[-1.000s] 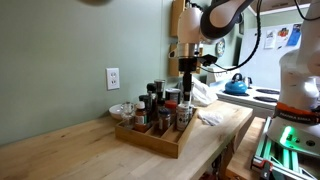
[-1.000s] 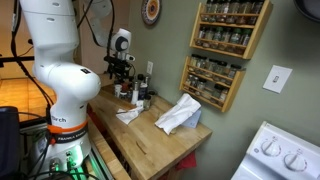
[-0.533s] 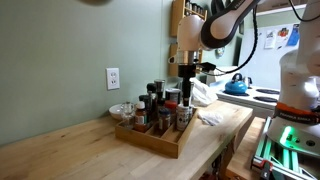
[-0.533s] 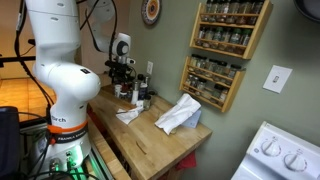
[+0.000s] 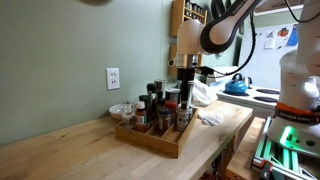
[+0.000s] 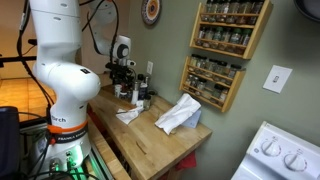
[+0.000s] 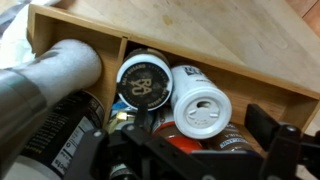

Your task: Move the white container in the first row of the wooden tray a little to the left, pick up the spice bottle from the table and put it in the first row of the wooden tray to the right of the white container

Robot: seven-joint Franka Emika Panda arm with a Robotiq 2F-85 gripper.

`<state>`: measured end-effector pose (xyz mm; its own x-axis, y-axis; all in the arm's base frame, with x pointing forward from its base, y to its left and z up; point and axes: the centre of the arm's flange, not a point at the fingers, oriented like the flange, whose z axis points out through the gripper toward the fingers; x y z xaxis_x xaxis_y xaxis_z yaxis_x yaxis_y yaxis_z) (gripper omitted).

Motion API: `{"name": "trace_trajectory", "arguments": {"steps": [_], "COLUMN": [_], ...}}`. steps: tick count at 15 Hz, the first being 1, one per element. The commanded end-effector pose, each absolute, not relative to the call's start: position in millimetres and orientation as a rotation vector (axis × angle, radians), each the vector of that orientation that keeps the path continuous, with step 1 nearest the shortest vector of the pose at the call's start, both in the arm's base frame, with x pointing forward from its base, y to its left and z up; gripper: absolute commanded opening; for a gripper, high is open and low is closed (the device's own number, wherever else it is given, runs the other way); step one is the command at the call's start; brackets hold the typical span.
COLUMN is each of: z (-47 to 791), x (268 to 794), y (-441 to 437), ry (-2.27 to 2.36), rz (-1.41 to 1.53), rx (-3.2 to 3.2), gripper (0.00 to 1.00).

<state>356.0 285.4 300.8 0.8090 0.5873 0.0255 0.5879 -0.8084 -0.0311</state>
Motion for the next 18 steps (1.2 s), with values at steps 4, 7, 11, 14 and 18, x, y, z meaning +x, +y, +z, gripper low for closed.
{"name": "trace_trajectory", "arguments": {"steps": [4, 7, 11, 14, 18], "z": [291, 292, 293, 300, 319], "x": [351, 351, 351, 348, 340], "y": [282, 282, 283, 285, 297], "ry": [-0.949, -0.953, -0.960, -0.969, -1.013], "rz": [-0.022, -0.027, -0.028, -0.025, -0.027], "rx": [-2.975, -2.967, -2.960, -2.955, -2.928], "gripper": [0.78, 0.68, 0.33, 0.30, 0.30]}}
